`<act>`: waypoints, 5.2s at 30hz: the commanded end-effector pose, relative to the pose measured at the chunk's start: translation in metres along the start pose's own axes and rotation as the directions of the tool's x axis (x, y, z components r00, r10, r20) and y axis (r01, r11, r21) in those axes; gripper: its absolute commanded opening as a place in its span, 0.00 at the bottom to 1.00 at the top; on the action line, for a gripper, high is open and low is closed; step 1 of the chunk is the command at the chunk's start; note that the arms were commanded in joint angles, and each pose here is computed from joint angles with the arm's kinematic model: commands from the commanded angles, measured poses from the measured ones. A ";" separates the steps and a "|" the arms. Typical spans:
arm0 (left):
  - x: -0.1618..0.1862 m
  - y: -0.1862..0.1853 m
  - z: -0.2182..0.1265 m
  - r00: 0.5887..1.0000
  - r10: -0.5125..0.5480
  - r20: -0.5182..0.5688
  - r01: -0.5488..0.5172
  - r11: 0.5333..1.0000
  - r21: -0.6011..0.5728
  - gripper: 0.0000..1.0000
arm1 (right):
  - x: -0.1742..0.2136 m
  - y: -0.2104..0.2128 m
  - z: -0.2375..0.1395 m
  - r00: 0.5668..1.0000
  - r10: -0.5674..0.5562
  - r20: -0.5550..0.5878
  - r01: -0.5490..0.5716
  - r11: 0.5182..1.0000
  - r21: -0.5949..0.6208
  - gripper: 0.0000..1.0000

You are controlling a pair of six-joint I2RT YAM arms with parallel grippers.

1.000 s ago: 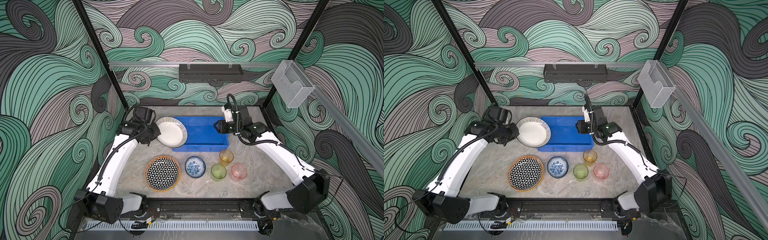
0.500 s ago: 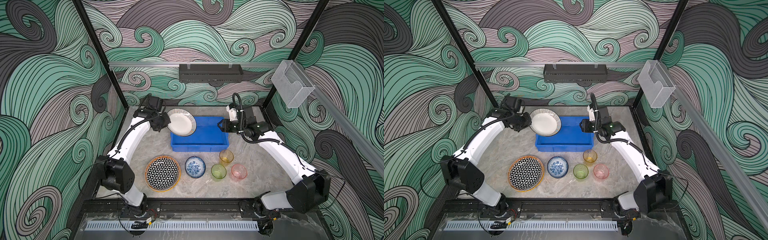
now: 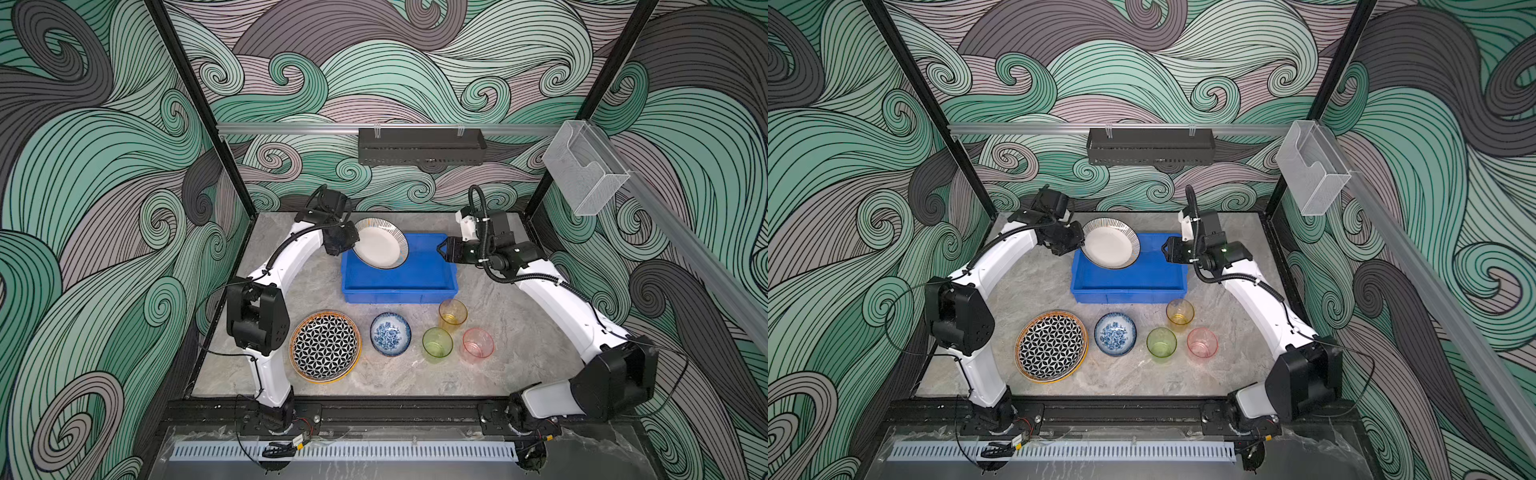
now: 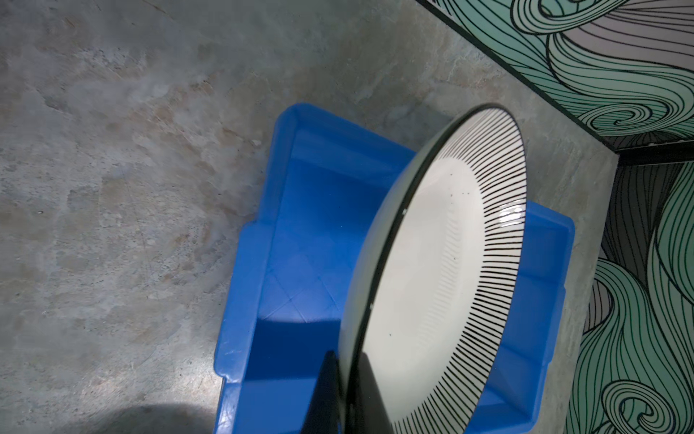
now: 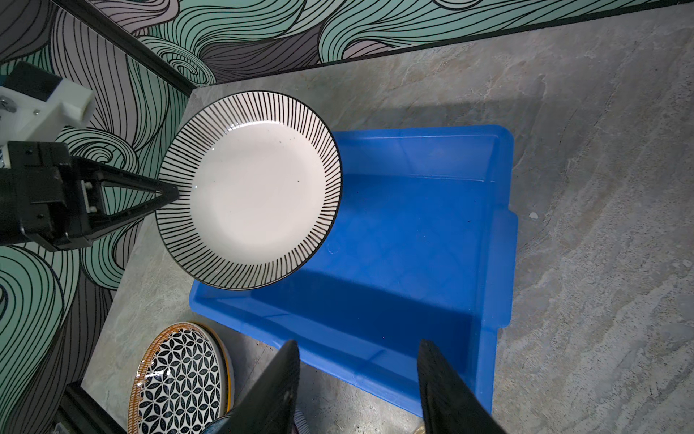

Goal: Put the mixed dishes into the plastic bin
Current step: 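Lift the striped plate with the left gripper and carry it over the bin, then lower the striped plate into the bin with the left gripper, then open the left gripper to release the plate in the bin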

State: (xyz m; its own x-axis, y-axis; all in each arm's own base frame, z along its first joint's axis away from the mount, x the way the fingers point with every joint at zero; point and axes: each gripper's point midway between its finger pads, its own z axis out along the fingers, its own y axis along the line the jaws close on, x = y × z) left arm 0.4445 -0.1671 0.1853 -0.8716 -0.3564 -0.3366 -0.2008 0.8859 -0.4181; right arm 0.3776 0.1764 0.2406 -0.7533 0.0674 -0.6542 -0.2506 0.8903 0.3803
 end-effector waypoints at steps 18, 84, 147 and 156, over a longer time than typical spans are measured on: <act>0.000 -0.052 0.026 0.999 0.029 -0.035 -0.023 0.987 0.161 0.00 | 0.009 -0.003 0.012 0.999 0.038 -0.031 -0.039 0.999 -0.025 0.52; 0.042 -0.057 0.114 0.984 0.057 -0.169 -0.044 0.996 0.081 0.00 | 0.039 -0.013 0.010 0.994 0.035 -0.102 -0.035 0.999 0.008 0.55; 0.055 0.052 0.095 0.982 0.016 -0.188 -0.073 0.951 -0.300 0.06 | 0.066 0.000 0.027 0.980 0.019 -0.196 -0.023 1.000 -0.015 0.55; 0.063 0.063 0.102 0.976 0.021 -0.217 -0.095 0.936 -0.338 0.09 | 0.067 0.002 0.029 0.979 0.016 -0.201 -0.020 1.000 -0.016 0.55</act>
State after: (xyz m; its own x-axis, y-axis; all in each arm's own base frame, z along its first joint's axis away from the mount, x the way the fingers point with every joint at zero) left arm 0.4429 -0.1878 0.0630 -0.9357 -0.2977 -0.1892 -0.2549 0.9415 -0.2207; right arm 0.3492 0.1954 0.1900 -0.8463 0.0038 -0.5327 -0.2549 0.8752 0.4112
